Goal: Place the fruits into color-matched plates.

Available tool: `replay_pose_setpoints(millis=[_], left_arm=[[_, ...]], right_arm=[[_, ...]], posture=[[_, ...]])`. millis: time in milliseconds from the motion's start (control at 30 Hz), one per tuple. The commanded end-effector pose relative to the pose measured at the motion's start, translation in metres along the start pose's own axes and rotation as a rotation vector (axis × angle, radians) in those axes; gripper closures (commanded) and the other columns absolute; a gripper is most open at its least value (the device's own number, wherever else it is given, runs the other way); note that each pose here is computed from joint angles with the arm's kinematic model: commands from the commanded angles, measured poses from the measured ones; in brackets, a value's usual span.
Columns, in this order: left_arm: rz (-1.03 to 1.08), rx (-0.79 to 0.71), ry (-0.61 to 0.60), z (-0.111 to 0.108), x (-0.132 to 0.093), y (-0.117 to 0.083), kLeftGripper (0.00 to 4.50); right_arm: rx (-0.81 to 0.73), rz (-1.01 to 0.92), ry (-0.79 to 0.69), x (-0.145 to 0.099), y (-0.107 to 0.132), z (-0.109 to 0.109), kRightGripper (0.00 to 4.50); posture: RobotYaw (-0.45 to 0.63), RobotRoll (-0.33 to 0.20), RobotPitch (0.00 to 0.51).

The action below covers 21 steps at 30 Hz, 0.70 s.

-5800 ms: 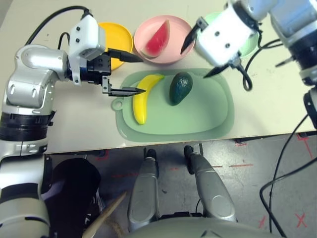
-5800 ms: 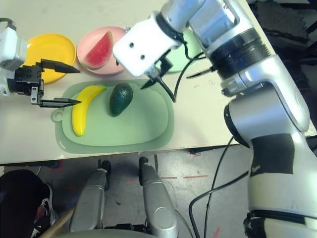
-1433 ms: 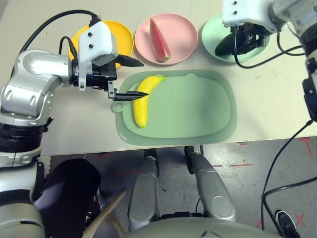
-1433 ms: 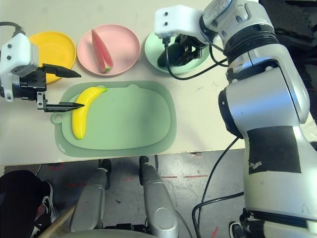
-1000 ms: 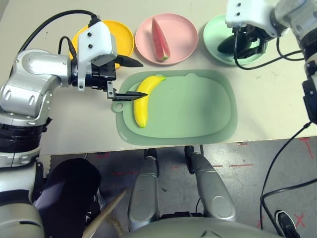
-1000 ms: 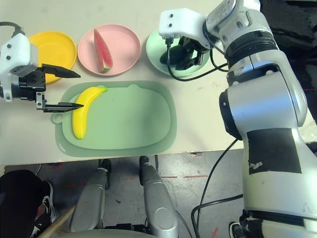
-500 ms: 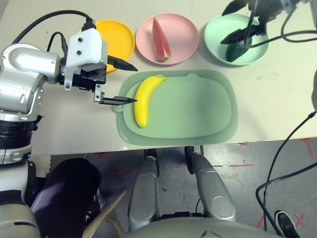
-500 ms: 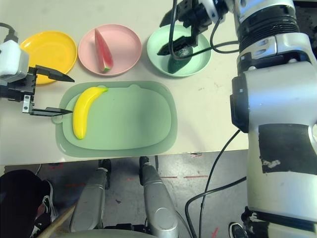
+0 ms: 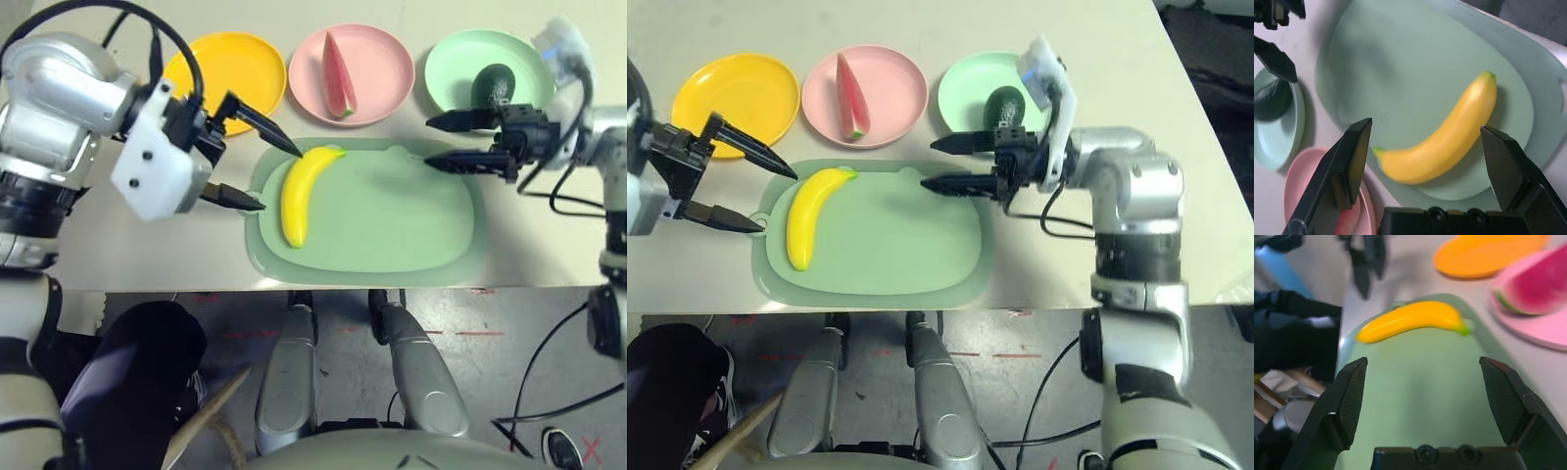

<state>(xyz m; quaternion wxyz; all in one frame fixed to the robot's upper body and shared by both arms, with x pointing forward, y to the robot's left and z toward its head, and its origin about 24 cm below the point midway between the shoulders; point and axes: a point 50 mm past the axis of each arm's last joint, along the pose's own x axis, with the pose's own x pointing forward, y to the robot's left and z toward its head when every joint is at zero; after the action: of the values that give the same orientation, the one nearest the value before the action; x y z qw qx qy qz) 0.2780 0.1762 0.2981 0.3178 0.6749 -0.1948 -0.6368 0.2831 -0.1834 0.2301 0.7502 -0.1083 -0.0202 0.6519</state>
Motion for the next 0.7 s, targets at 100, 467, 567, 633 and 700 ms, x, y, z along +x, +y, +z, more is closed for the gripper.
replay_pose_setpoints(millis=[100,467,567,633,700], left_arm=[[-0.081,0.122,-0.041,0.000,0.011,-0.001,0.00],[-0.136,0.220,-0.037,-0.016,0.029,0.005,0.00],[-0.130,0.219,-0.051,-0.017,0.034,0.008,0.00],[-0.127,0.217,-0.061,-0.018,0.039,0.011,0.00],[-0.126,0.217,-0.071,-0.018,0.042,0.013,0.00]], right_arm=[[-0.099,-0.008,-0.096,0.005,0.019,-0.018,0.02],[-0.246,-0.187,-0.104,0.018,0.044,-0.053,0.02],[-0.233,-0.284,-0.125,0.016,0.046,-0.055,0.02],[-0.228,-0.309,-0.126,0.016,0.052,-0.057,0.02],[-0.199,-0.326,-0.122,0.017,0.058,-0.060,0.02]], posture=[[-0.02,0.000,0.461],[-0.01,0.000,0.454],[0.00,0.000,0.450],[-0.01,0.000,0.449],[-0.01,0.000,0.447]])
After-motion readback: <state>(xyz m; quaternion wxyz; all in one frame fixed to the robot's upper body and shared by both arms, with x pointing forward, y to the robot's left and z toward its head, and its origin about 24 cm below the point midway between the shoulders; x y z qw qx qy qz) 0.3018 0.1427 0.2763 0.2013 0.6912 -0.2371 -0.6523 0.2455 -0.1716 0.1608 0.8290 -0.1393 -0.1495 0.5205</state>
